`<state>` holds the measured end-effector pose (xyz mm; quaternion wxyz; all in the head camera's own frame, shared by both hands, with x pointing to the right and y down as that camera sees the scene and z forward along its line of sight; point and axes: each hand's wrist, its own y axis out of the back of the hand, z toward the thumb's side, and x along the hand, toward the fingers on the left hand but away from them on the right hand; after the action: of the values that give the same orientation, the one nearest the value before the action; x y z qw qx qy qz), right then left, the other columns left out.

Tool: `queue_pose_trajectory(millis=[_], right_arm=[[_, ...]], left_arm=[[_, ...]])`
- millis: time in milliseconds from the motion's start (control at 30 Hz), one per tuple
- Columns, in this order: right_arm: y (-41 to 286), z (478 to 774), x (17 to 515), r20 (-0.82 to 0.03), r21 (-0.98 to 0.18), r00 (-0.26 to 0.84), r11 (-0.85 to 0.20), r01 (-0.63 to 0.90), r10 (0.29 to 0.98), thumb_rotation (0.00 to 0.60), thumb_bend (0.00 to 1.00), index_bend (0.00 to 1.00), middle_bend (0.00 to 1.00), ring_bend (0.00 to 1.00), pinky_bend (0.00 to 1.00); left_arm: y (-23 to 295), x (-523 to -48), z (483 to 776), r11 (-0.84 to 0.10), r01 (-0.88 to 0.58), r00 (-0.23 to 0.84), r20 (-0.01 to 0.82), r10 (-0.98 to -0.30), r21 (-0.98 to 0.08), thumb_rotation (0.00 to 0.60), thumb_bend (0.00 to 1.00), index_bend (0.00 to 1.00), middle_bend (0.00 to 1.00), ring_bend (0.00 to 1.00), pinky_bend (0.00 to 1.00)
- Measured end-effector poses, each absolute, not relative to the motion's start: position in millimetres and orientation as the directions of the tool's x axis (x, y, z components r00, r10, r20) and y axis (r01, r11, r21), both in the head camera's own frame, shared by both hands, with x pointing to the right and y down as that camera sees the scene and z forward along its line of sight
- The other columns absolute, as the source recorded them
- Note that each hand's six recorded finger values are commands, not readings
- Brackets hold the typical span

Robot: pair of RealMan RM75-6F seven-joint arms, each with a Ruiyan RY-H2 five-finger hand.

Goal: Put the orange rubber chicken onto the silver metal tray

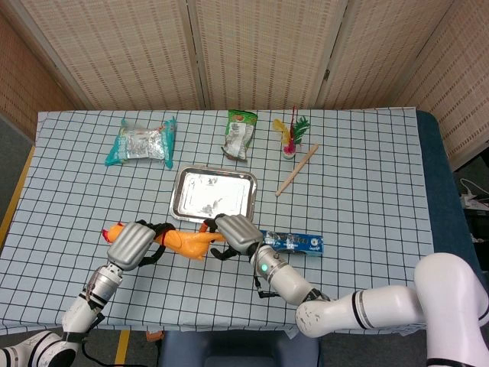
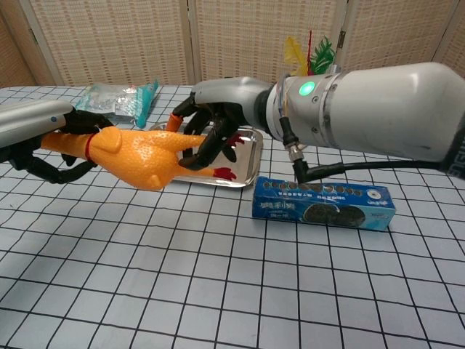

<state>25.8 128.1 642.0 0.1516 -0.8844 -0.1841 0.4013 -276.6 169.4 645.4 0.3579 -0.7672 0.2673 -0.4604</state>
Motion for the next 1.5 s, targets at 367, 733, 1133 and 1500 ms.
queue_pose_trajectory(millis=[367,733,1133,1500], right_arm=[[118,633,32,-0.653,-0.375,0.634,-0.904,0.204,0.414,0.6,0.06,0.0,0.0,0.0,0.0],[131,649,17,-0.673,-0.373,0.611,-0.905,0.206,0.417,0.6,0.07,0.12,0.08,0.06,0.21],[122,648,13,-0.617,-0.497,0.555,-0.823,0.276,0.558,0.6,0.37,0.95,0.73,0.81,1.0],[121,644,15,-0.603,-0.532,0.527,-0.794,0.293,0.599,0.6,0.47,1.0,0.81,0.92,1.0]], left_arm=[[166,-273,648,-0.631,-0.087,0.43,0.542,-0.722,-0.771,0.6,0.82,0.8,0.76,0.57,0.5],[165,-257,646,-0.648,-0.097,0.448,0.549,-0.706,-0.755,0.6,0.82,0.8,0.76,0.57,0.5],[166,-252,643,-0.649,-0.097,0.459,0.545,-0.702,-0.755,0.6,0.82,0.8,0.76,0.57,0.5],[163,-258,641,-0.648,-0.102,0.445,0.549,-0.708,-0.754,0.6,0.82,0.8,0.76,0.57,0.5]])
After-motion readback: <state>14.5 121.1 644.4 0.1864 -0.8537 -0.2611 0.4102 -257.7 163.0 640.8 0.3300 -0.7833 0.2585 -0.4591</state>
